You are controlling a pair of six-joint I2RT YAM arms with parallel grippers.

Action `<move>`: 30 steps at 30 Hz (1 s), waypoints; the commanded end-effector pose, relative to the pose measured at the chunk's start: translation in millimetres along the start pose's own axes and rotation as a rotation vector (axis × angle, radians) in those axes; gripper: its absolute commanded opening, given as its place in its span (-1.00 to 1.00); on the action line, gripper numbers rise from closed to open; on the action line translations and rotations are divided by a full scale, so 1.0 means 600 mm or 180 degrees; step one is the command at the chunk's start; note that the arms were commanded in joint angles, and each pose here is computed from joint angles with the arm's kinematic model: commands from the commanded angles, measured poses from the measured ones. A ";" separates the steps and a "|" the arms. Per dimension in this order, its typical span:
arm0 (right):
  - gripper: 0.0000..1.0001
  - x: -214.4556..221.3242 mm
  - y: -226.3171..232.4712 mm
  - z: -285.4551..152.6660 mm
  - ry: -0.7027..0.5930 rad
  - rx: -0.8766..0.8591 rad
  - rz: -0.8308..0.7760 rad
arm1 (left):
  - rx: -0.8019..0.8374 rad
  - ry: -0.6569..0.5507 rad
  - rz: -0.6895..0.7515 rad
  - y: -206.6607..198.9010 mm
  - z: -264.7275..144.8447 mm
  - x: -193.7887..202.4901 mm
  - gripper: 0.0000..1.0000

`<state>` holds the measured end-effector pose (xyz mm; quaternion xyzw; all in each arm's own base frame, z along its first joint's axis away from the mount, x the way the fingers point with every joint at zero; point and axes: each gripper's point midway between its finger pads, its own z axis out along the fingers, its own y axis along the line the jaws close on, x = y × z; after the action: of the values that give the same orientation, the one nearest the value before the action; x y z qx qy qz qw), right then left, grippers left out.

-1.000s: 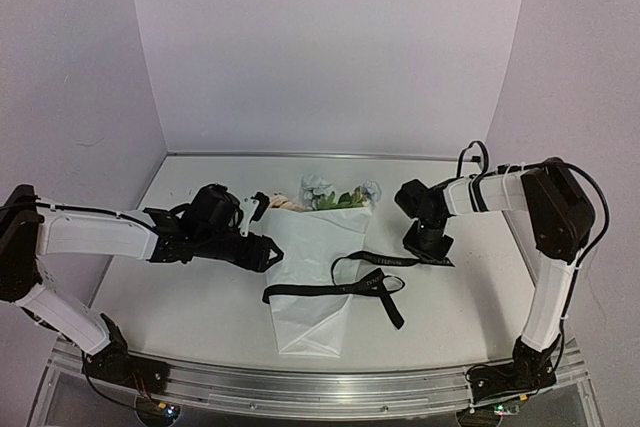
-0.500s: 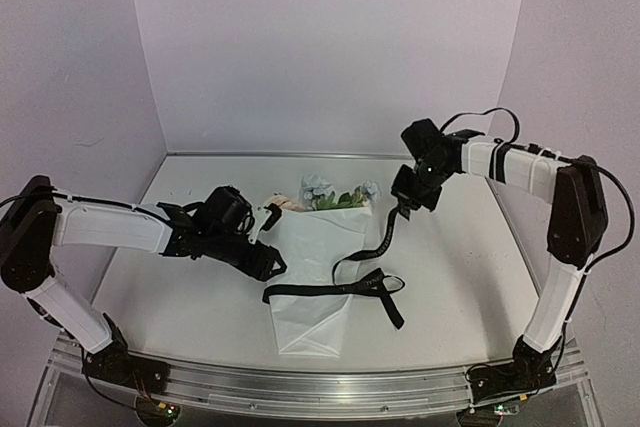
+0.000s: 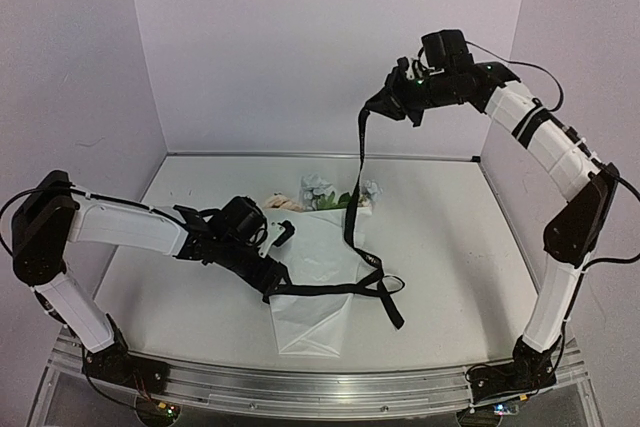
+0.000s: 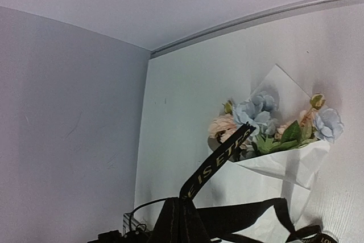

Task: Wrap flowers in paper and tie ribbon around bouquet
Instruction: Cross the ribbon over the folded bouquet.

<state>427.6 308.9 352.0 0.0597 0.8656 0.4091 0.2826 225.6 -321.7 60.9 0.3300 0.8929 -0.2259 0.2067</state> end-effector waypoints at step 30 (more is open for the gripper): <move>-1.00 0.221 0.066 0.005 0.1438 -0.1219 0.0177 | -0.0244 -0.0403 0.0194 -0.032 0.005 -0.064 -0.94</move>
<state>340.5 371.1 286.2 -0.0204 0.8516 0.5170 0.0845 220.1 -340.1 46.7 0.3618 0.8908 -0.1654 0.2195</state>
